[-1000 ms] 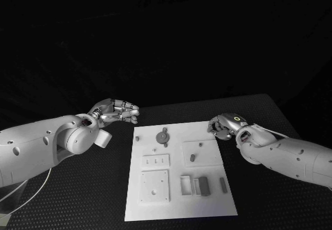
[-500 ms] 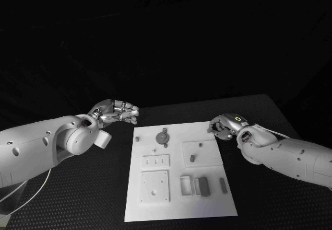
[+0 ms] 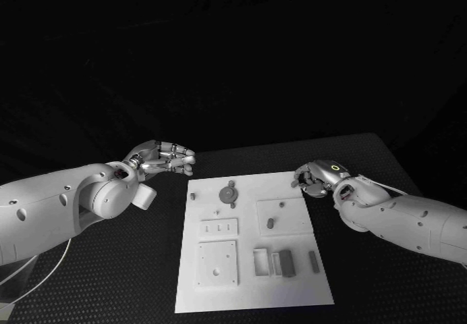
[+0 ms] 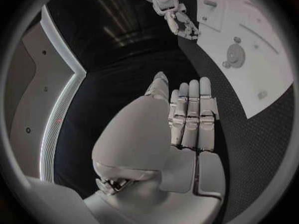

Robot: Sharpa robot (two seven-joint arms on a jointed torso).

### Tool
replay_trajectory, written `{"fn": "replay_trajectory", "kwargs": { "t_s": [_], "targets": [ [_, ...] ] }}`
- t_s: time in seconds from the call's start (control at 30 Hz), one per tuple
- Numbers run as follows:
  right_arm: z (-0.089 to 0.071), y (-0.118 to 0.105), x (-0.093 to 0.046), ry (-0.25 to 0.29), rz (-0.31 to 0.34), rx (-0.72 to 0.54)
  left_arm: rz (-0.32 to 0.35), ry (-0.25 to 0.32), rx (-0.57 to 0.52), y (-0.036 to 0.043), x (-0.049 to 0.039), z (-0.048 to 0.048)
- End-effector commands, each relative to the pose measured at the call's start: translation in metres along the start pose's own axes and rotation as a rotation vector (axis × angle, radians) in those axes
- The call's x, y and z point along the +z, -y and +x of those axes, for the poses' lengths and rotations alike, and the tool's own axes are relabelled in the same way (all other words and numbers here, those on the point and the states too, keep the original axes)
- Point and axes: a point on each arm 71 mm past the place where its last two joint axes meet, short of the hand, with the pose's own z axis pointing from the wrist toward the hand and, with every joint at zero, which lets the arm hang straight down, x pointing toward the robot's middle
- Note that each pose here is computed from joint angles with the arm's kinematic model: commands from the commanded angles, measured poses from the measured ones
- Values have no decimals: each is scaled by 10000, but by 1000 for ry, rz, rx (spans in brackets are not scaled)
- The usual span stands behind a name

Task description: Assemble the parts on the task board

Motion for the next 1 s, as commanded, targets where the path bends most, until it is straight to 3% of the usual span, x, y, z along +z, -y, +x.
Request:
{"fn": "replay_trajectory", "kwargs": {
  "t_s": [0.03, 1.0],
  "targets": [
    [34, -7, -7, -15, -2, -2, 7, -19, -3, 10, 2, 21],
    [12, 4, -10, 12, 4, 3, 8, -16, -1, 10, 5, 15]
  ]
}}
